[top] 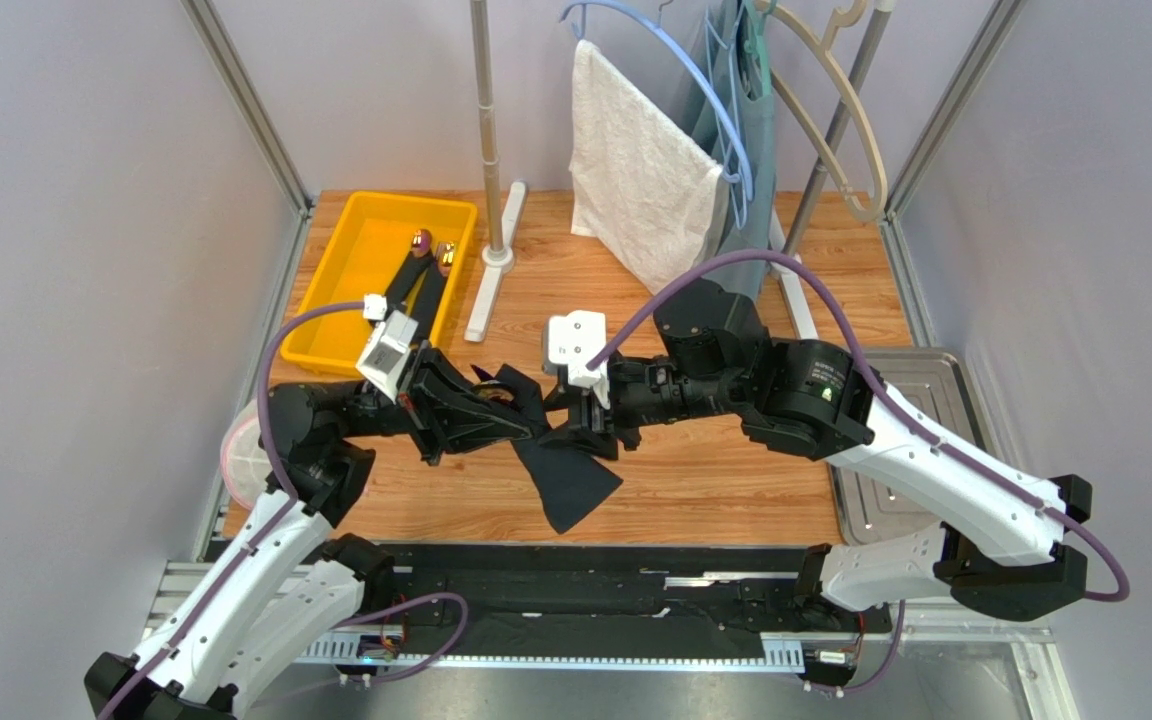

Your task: Place the utensils on the paper napkin and roll it up

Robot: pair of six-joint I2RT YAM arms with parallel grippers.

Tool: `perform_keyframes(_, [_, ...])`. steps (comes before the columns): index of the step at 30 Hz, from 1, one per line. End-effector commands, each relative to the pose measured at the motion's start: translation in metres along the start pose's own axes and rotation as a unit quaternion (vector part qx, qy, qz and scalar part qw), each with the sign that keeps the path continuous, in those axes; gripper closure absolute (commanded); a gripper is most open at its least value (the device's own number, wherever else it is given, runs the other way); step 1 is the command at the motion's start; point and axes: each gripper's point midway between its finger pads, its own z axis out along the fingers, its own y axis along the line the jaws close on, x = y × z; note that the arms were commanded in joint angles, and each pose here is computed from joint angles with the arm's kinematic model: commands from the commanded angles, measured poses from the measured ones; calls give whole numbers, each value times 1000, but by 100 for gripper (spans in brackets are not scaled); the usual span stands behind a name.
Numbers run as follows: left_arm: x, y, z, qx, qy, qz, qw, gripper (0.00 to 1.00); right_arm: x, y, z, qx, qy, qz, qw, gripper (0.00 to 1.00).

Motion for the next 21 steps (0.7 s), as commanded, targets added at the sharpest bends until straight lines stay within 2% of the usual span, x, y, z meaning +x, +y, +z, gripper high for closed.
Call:
perform_keyframes(1, [-30,-5,2,-21,-33,17,999,100,-4,-29,-11,78,-15,30,996,21])
perform_keyframes(3, [-37,1,-2,-35,-46,23,998,100,7,-35,-15,92,-9,54,994,6])
perform_keyframes(6, [-47,15,-8,-65,-64,15,996,100,16,-37,-26,89,-11,93,992,5])
perform_keyframes(8, [-49,23,-10,-73,-64,8,995,100,15,-31,-31,71,-20,112,991,11])
perform_keyframes(9, [-51,22,-10,-70,-65,13,995,100,14,-26,-36,64,-25,112,991,22])
perform_keyframes(10, [-51,25,-9,-71,-64,10,995,100,18,-24,-37,60,-23,117,991,27])
perform_keyframes(14, [-55,29,-7,-70,-70,12,995,100,27,-18,-38,48,-15,123,991,38])
perform_keyframes(17, [-56,29,-7,-68,-71,11,995,100,27,-19,-37,39,-17,125,991,62])
perform_keyframes(18, [-56,28,-7,-66,-71,12,995,100,26,-19,-38,37,-18,121,992,79])
perform_keyframes(20, [-56,26,-6,-62,-68,8,996,100,32,-27,-36,42,-9,123,992,96])
perform_keyframes(21, [-57,25,-6,-60,-66,7,996,100,36,-31,-35,47,-1,119,992,100])
